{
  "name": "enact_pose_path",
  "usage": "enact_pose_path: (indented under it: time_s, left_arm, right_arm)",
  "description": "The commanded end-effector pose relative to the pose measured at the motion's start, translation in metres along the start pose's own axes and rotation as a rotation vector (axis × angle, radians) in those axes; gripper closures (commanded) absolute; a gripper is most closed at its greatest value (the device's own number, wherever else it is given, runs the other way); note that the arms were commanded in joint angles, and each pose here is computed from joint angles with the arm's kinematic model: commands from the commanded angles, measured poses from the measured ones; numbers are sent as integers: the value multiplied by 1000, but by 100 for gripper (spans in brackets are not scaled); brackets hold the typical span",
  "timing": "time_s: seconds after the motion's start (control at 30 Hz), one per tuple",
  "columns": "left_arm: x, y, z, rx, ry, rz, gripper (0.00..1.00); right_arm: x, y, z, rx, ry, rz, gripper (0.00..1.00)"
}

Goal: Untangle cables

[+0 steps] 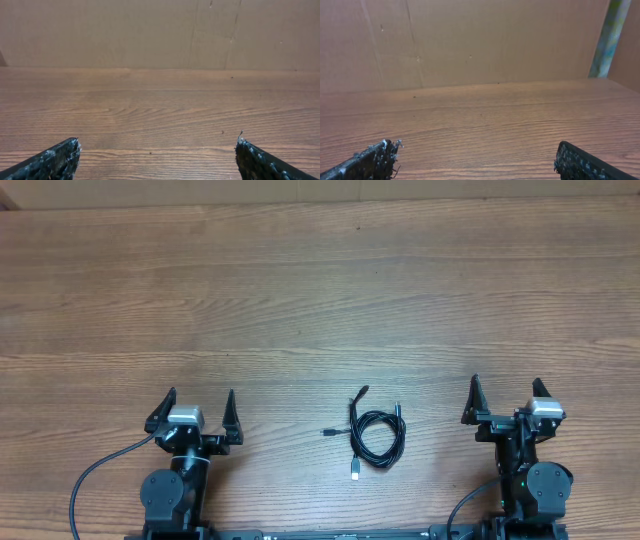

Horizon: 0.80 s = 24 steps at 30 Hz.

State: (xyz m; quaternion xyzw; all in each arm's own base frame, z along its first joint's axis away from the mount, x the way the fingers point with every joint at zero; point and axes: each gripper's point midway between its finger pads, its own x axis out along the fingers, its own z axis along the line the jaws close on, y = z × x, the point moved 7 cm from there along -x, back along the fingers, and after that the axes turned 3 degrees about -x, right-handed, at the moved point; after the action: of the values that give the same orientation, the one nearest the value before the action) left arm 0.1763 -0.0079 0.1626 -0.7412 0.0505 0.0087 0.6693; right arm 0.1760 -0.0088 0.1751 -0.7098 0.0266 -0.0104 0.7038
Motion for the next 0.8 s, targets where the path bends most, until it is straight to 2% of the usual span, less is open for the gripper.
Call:
enact_pose_path:
  time_s: [0.0, 0.77]
  left_arm:
    - [0, 1, 0, 20, -4, -5, 1]
    - [0, 1, 0, 20, -4, -5, 0]
  right_arm:
    - [0, 4, -1, -4, 4, 0, 0]
    - [0, 4, -1, -5, 4, 0, 0]
